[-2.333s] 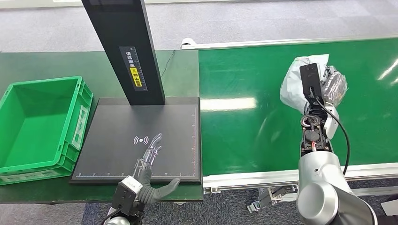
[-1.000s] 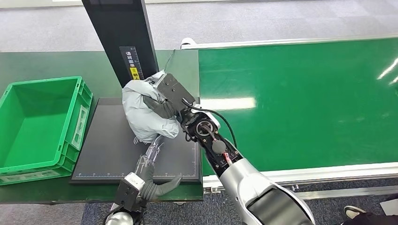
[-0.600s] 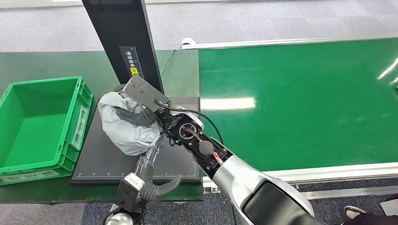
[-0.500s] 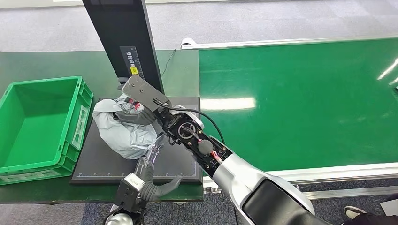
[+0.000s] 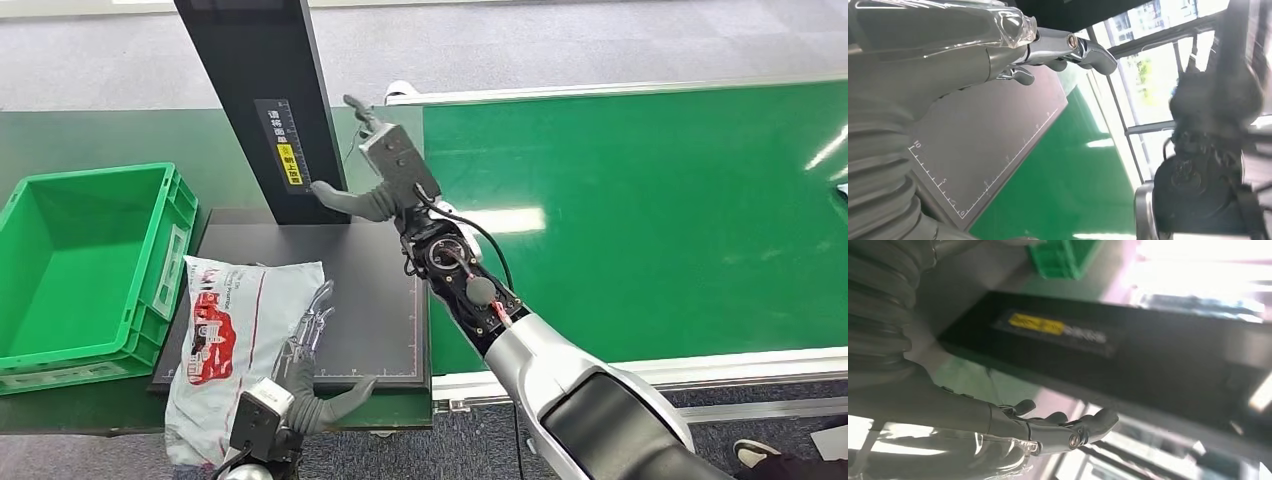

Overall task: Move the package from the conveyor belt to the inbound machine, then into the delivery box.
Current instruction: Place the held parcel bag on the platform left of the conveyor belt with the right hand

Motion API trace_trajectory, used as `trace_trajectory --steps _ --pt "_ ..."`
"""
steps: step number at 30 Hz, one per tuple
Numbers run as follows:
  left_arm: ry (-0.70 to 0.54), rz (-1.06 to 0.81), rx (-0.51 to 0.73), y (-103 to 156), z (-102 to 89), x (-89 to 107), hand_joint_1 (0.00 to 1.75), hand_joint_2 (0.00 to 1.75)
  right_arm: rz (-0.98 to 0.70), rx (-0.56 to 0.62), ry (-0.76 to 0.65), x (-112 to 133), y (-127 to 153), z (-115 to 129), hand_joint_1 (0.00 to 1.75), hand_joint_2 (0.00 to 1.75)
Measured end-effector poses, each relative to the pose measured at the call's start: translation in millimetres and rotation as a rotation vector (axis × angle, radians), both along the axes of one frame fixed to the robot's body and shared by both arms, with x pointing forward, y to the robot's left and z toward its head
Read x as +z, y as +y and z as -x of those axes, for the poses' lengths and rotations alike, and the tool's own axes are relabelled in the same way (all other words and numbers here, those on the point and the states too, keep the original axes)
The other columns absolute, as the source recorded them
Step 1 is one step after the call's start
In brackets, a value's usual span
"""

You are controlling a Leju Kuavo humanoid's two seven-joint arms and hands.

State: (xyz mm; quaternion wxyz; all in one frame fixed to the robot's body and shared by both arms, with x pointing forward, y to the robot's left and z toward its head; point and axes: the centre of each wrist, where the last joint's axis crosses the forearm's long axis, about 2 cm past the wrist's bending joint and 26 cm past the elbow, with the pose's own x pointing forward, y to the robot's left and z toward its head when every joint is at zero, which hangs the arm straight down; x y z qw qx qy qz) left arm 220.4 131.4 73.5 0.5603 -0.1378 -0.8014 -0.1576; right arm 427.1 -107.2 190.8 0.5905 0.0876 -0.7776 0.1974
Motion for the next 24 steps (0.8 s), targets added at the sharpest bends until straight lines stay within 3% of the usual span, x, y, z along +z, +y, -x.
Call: trace_trajectory --steps 4,11,18,21,24 --pt "-0.008 0.001 0.014 1.5 2.2 0.2 0.00 1.75 -0.153 -0.050 -0.090 -19.0 -12.3 11.2 0.00 1.75" --pt "-0.032 0.010 0.053 7.4 8.6 3.6 0.00 1.75 -0.356 -0.128 -0.099 -70.6 -36.0 68.2 0.00 1.75" --pt "-0.051 -0.015 0.095 10.6 9.8 6.6 0.00 1.75 -0.412 -0.201 -0.115 -82.7 -54.6 93.1 0.00 1.75" --pt "-0.078 -0.151 0.222 15.0 5.7 9.3 0.00 1.75 -0.420 -0.214 -0.100 -93.3 -58.5 113.0 0.00 1.75" --pt "-0.135 -0.367 0.437 22.4 -11.2 14.3 0.00 1.75 -0.433 -0.221 -0.086 -100.3 -59.3 129.6 0.00 1.75"
